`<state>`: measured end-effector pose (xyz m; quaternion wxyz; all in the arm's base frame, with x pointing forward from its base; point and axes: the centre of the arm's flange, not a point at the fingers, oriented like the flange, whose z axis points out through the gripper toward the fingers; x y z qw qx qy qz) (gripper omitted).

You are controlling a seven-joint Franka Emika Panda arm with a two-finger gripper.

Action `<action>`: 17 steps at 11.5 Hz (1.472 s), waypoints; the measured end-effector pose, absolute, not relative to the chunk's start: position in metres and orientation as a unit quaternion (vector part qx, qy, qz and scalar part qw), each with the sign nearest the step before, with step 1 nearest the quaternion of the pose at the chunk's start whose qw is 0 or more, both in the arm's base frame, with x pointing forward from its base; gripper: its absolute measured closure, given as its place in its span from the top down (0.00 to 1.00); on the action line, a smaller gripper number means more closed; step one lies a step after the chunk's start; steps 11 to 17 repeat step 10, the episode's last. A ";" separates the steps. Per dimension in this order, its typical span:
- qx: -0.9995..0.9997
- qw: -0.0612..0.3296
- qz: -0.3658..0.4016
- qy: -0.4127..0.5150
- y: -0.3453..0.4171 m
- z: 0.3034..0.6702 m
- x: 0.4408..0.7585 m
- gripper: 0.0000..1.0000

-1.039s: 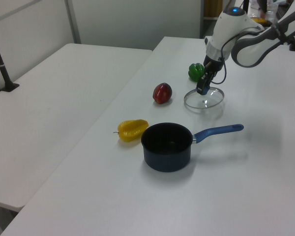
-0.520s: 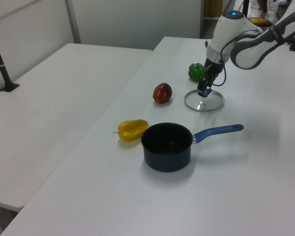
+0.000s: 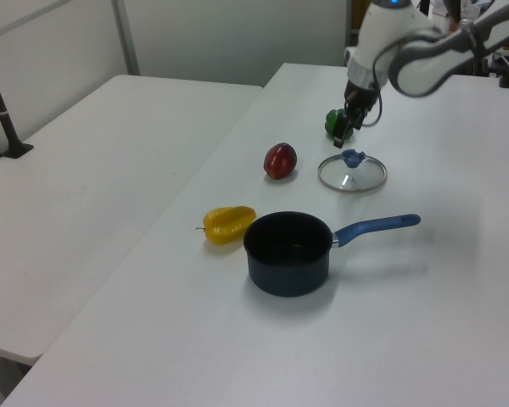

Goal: Open lid

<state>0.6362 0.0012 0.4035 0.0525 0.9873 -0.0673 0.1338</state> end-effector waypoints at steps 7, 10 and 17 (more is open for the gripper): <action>0.999 0.032 0.027 -0.023 0.063 0.570 0.581 1.00; 0.999 0.032 0.009 -0.035 0.040 0.597 0.557 1.00; 0.999 0.032 0.009 -0.035 0.040 0.597 0.557 1.00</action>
